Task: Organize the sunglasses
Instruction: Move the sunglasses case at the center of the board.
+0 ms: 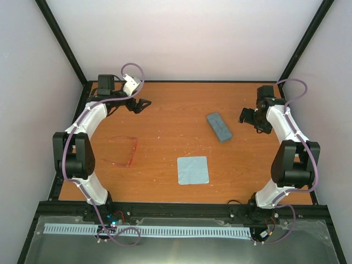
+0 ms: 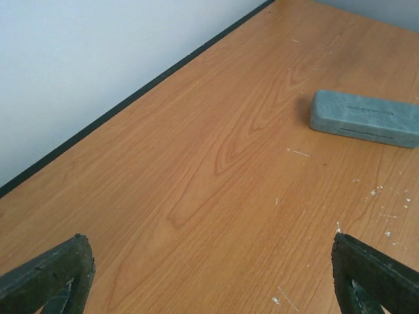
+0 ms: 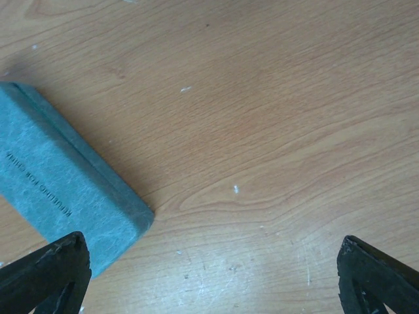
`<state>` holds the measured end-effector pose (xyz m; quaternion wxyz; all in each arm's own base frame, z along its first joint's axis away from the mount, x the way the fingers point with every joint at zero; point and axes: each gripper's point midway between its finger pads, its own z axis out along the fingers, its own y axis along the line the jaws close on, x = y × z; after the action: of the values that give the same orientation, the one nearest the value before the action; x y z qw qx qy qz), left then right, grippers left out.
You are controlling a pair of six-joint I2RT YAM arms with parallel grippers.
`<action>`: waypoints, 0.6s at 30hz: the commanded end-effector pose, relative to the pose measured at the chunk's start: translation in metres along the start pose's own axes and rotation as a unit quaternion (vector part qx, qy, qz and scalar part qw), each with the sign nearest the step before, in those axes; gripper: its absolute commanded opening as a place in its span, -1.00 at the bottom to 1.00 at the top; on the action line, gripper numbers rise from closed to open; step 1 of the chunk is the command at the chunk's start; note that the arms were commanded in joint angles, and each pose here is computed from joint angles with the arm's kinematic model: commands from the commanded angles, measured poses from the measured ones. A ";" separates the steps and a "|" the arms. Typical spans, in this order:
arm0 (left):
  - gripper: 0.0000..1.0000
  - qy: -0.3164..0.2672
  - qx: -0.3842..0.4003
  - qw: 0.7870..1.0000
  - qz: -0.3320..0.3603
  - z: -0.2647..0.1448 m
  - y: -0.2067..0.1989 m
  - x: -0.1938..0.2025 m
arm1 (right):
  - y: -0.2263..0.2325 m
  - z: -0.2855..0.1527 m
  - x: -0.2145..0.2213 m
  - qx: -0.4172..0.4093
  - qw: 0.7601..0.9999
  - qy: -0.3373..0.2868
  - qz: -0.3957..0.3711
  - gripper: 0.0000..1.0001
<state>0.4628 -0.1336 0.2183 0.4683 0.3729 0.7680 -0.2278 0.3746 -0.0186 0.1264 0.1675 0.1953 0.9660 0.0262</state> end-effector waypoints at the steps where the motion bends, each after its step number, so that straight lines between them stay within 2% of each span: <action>1: 0.94 0.030 0.020 0.998 0.053 0.002 -0.014 -0.015 | 0.015 -0.010 0.014 -0.050 0.998 0.018 -0.041 1.00; 3: 0.87 0.048 0.031 0.997 0.050 0.008 -0.016 -0.009 | 0.017 -0.006 0.023 -0.062 0.996 0.035 -0.058 0.94; 5: 0.70 0.057 0.036 0.997 0.045 0.009 -0.016 -0.007 | 0.020 -0.005 0.032 -0.068 0.994 0.044 -0.075 0.83; 8: 0.43 0.043 0.040 0.996 0.062 0.008 -0.020 -0.010 | 0.035 0.001 0.040 -0.086 0.991 0.044 -0.088 0.82; 11: 0.40 0.030 0.054 0.994 0.086 0.007 -0.028 -0.008 | 0.060 0.004 0.045 -0.098 0.987 0.054 -0.115 0.82; 15: 0.50 0.034 0.065 0.993 0.095 0.010 -0.034 0.004 | 0.080 0.014 0.049 -0.050 0.980 0.055 -0.183 0.92; 18: 0.54 0.034 0.074 0.991 0.102 0.013 -0.040 0.018 | 0.090 0.027 0.056 -0.028 0.971 0.076 -0.223 0.89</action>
<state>0.4466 -0.1554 0.2008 0.4269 0.4605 0.7471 -0.2181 0.3636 0.0779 0.1063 0.1228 0.0156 0.9895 0.0746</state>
